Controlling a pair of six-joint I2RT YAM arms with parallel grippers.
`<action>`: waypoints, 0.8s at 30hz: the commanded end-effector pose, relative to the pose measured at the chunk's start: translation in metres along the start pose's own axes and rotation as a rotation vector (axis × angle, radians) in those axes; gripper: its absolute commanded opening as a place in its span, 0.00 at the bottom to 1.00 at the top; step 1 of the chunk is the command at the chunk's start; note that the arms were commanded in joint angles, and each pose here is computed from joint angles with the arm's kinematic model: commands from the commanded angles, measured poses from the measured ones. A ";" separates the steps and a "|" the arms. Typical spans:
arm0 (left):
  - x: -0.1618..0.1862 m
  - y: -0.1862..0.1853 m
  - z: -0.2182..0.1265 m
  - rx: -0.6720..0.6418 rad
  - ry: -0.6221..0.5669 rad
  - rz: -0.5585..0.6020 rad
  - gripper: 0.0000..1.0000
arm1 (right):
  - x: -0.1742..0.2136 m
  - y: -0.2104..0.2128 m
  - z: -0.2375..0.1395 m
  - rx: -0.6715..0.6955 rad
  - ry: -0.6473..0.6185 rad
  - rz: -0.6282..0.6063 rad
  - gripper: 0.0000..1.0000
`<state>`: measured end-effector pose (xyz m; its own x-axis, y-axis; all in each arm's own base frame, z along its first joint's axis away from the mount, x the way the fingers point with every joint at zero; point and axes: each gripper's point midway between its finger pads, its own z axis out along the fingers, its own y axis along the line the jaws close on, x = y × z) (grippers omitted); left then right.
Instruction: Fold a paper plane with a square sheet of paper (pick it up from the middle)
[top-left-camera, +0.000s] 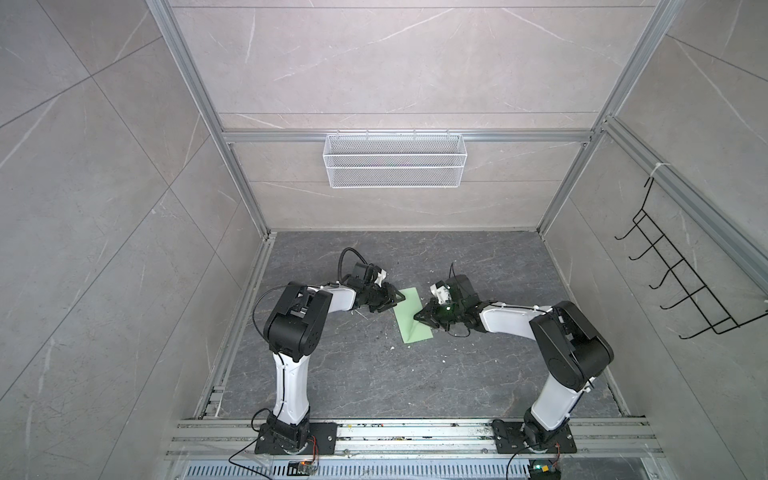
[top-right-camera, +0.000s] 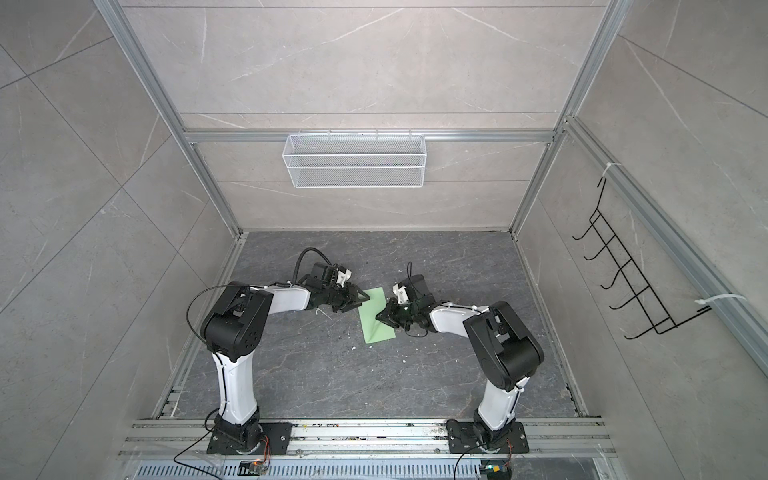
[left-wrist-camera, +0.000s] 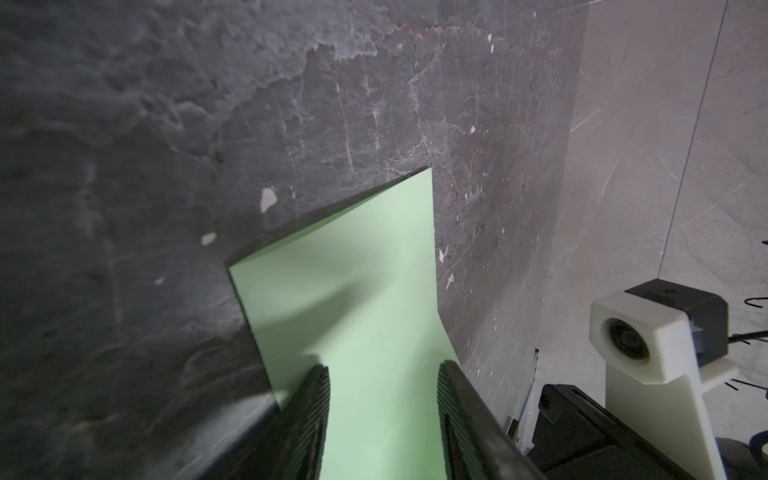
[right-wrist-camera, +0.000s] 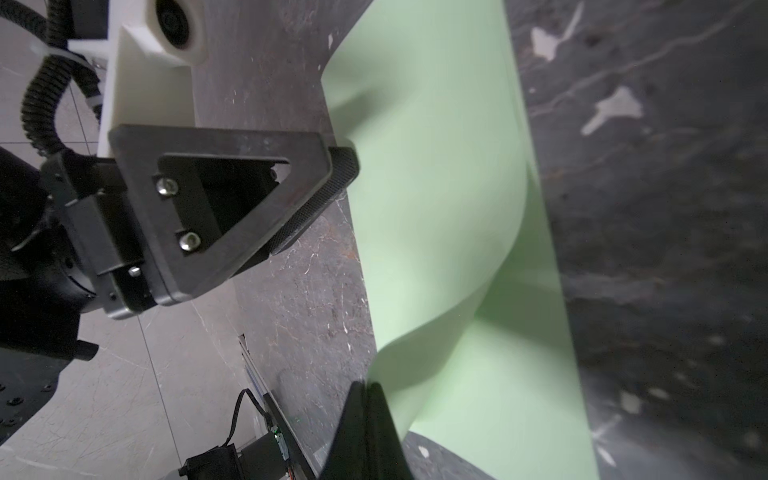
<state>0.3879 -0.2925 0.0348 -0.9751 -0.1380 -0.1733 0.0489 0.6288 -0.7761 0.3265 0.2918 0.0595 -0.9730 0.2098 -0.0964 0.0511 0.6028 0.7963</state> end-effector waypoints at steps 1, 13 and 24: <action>0.018 0.028 0.009 -0.082 0.057 -0.038 0.47 | -0.001 -0.001 0.013 0.021 0.008 -0.028 0.07; 0.021 0.032 0.009 -0.093 0.061 -0.050 0.47 | -0.009 0.000 0.035 0.038 -0.013 -0.079 0.07; 0.024 0.036 0.009 -0.103 0.063 -0.057 0.47 | -0.013 -0.009 0.043 0.061 -0.023 -0.066 0.07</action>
<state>0.3875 -0.2925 0.0346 -0.9753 -0.1360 -0.1740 0.0506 0.6292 -0.7756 0.3412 0.3128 0.0284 -0.9737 0.1892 -0.1266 0.0286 0.6534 0.7565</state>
